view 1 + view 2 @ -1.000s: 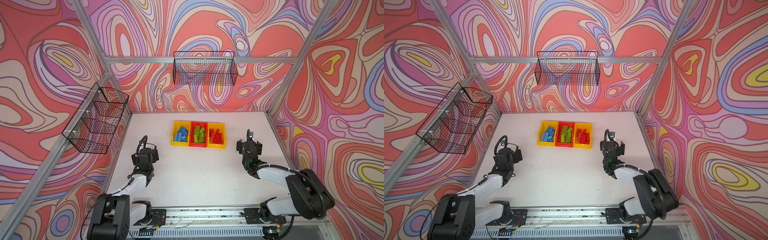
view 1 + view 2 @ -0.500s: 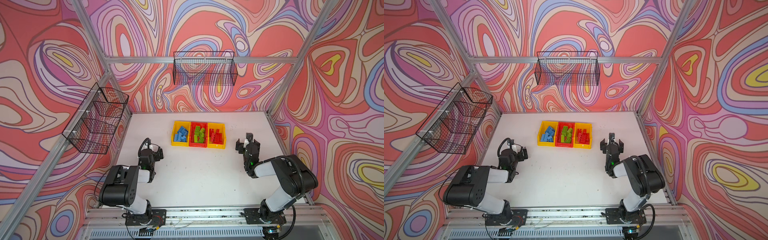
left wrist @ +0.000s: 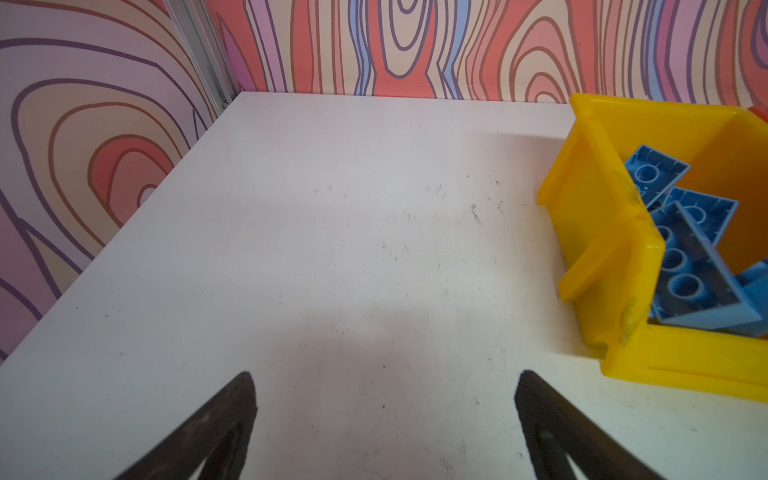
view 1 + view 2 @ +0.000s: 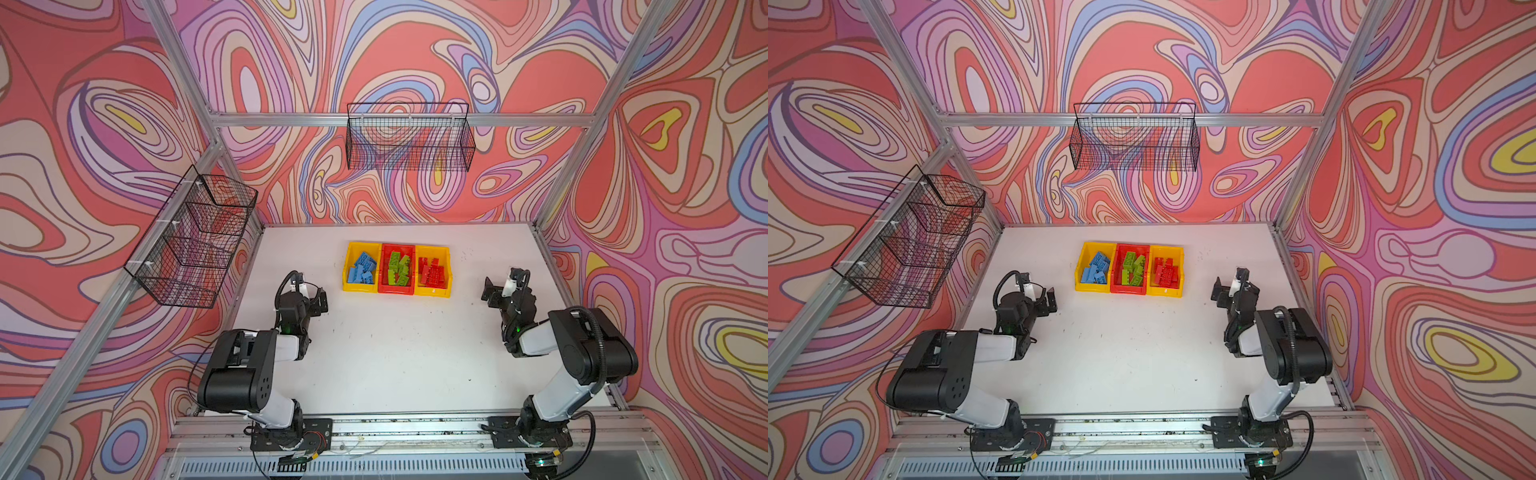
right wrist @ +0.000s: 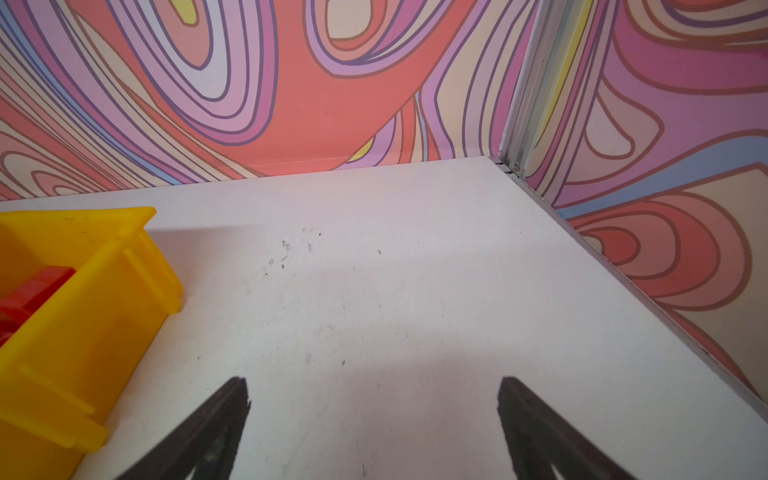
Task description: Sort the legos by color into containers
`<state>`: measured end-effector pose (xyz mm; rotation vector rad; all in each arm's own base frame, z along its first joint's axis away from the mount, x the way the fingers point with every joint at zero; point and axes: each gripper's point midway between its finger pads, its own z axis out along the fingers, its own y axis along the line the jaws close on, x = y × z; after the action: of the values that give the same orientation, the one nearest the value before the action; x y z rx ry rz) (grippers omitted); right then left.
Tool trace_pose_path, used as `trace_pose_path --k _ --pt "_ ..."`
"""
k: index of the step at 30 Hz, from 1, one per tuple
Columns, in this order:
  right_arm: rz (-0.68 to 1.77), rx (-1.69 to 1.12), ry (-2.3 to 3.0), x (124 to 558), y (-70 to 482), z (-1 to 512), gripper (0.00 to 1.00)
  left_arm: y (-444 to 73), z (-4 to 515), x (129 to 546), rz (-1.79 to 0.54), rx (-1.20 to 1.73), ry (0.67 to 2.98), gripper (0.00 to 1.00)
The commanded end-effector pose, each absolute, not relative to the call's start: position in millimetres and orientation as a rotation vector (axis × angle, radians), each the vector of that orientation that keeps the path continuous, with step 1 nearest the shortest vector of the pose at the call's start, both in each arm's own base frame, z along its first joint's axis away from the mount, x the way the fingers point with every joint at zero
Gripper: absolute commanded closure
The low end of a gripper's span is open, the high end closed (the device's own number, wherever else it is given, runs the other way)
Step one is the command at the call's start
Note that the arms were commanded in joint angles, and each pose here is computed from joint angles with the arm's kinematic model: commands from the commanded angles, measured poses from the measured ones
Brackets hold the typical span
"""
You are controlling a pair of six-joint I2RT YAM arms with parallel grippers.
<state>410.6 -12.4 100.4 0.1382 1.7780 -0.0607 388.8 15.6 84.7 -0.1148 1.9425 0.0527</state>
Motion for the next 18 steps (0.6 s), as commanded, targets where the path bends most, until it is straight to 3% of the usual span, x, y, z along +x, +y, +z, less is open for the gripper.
trace_pose_path --k 1,18 --pt "-0.045 0.123 1.746 414.2 -9.4 108.0 0.02 16.8 89.0 391.9 0.059 -0.105 1.927 0.00" --pt "-0.050 0.126 1.753 415.6 -10.0 106.7 0.02 17.0 89.8 392.1 0.059 -0.105 1.924 0.00"
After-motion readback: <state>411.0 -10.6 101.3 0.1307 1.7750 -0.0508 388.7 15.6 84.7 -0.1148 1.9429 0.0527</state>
